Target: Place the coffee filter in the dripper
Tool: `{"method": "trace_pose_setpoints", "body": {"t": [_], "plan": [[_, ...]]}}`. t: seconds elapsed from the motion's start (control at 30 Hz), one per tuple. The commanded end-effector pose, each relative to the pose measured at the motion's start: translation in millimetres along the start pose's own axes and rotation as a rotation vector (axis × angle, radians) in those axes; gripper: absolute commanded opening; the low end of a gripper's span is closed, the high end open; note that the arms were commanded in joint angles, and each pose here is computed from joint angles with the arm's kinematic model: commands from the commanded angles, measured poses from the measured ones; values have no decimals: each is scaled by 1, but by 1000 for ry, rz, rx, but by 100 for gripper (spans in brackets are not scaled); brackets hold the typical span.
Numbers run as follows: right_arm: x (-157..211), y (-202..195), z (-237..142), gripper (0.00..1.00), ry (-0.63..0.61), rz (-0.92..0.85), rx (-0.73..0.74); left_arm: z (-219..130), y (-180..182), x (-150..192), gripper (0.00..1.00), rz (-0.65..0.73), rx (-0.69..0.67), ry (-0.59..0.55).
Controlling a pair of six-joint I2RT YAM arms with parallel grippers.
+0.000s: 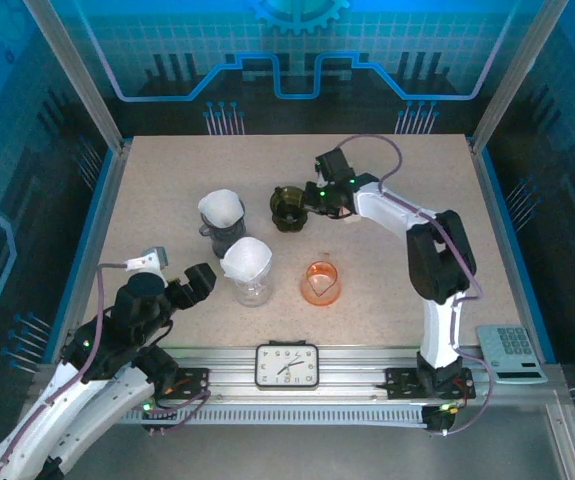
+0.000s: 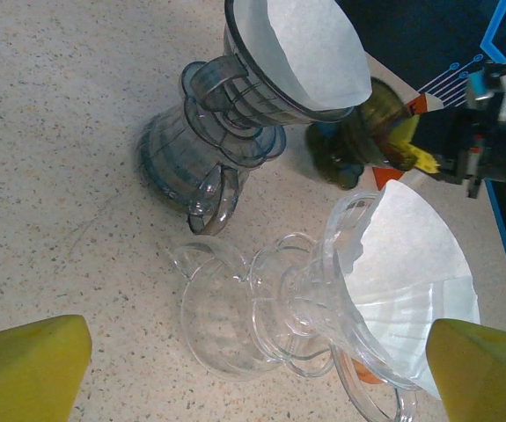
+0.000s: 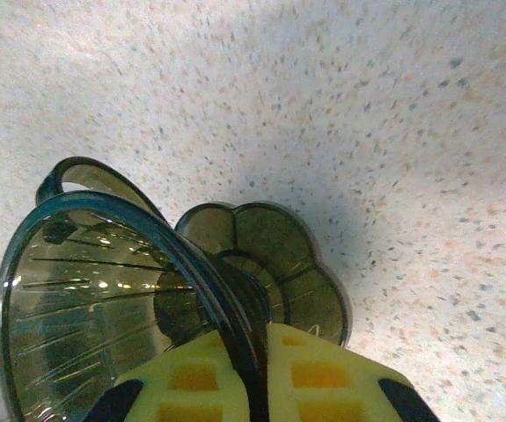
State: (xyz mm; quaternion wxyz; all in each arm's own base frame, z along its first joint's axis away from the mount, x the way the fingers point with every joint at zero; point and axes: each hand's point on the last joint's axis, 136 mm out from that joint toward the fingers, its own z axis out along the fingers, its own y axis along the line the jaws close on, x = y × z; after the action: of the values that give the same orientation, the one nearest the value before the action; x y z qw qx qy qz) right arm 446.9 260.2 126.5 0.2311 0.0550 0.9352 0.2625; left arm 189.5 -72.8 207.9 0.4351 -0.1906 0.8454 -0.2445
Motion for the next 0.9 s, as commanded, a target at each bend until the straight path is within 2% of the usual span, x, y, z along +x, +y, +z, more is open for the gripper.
{"method": "trace_pose_setpoints", "body": {"t": [0.0,0.23,0.53,0.7,0.87], "plan": [[-5,10,-40,0,-33,-39,-49,-2,-4,-5,99,-6,21,-18],[21,-6,-97,0,-33,-64,-38,-5,-10,-11,99,14,33,-33],[81,-26,-162,0,35,-101,-19,2,-25,-13,99,27,67,-15],[110,-28,-179,0,106,-96,-43,8,-34,-13,99,29,90,-1],[127,-27,-173,0,162,-109,-50,14,-38,-10,99,26,99,19]]}}
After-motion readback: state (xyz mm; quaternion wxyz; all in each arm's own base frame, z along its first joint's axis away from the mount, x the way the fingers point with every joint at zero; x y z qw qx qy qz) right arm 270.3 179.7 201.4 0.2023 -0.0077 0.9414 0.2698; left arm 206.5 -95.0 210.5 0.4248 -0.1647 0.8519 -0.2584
